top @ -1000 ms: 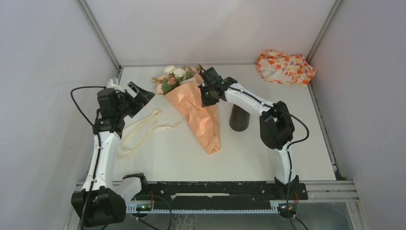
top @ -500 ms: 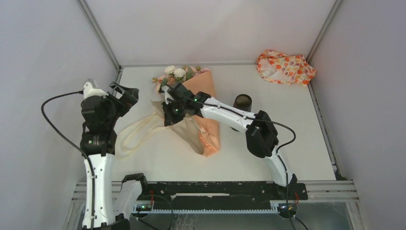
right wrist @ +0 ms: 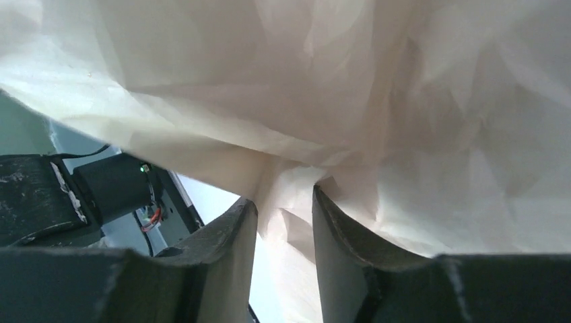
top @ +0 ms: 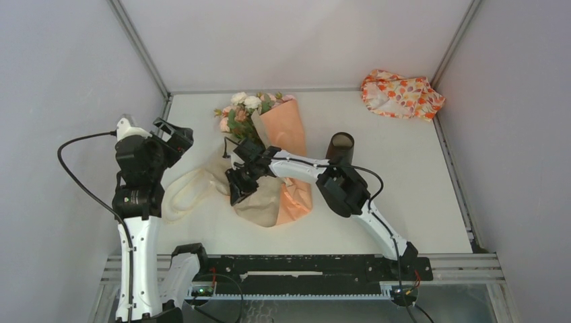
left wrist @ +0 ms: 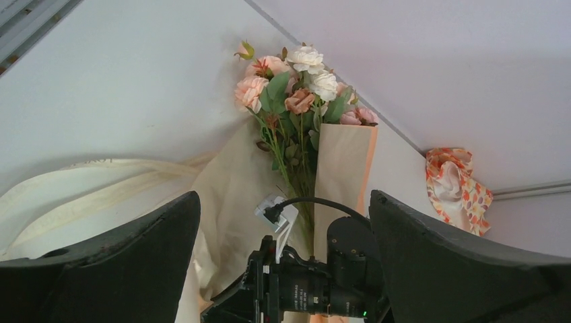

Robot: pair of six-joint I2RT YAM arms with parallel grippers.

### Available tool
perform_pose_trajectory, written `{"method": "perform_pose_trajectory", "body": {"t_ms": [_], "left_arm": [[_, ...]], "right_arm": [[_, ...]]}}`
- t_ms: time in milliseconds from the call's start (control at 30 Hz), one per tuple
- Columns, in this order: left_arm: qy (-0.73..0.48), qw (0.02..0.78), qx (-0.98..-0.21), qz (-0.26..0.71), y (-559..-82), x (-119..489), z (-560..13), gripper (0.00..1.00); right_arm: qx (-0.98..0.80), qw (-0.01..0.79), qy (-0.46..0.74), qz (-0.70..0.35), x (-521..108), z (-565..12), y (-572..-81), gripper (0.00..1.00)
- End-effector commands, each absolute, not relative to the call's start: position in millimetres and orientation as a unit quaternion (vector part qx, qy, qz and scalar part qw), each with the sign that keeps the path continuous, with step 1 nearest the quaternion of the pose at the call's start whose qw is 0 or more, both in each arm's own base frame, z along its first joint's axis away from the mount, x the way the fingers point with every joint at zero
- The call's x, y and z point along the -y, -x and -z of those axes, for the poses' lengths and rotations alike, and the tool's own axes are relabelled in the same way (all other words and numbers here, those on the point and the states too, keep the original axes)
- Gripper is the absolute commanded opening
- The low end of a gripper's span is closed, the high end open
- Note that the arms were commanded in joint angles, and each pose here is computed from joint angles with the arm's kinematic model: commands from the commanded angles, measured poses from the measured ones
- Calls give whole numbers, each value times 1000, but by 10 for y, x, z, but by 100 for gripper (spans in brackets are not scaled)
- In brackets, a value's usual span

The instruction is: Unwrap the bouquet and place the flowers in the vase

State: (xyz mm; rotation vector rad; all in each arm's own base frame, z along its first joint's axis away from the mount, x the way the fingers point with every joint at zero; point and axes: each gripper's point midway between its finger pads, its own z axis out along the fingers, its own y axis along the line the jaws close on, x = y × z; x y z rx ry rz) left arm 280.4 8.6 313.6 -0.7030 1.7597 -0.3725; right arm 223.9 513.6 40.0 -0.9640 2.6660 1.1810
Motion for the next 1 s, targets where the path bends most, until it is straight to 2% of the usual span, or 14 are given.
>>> {"method": "perform_pose_trajectory", "body": {"t_ms": [0,100,200,567,800,967], "left_arm": [[285,588,-742,154,-2804,-93,-3261,100],[278,586,-743,163,-2829,-58,-3249,100],[275,584,-745,169,-2845,-31,-3239,100],[271,579,-748,181,-2871,13,-3168,100],[247,557,-761,225,-2988,199,-3022,100],[197,524,-792,245,-3112,523,-2842,100]], "right_arm": [[-847,54,316,-423,-5236,-655,-2218,50],[-846,87,323,-415,-5183,-829,-2269,62],[-847,115,330,-401,-5089,-1018,-2316,65],[-865,223,272,-358,-4300,-1720,-2698,57],[-886,325,188,-271,-3472,-2184,-3255,55],[-886,384,142,-221,-2956,-2504,-3481,55]]}}
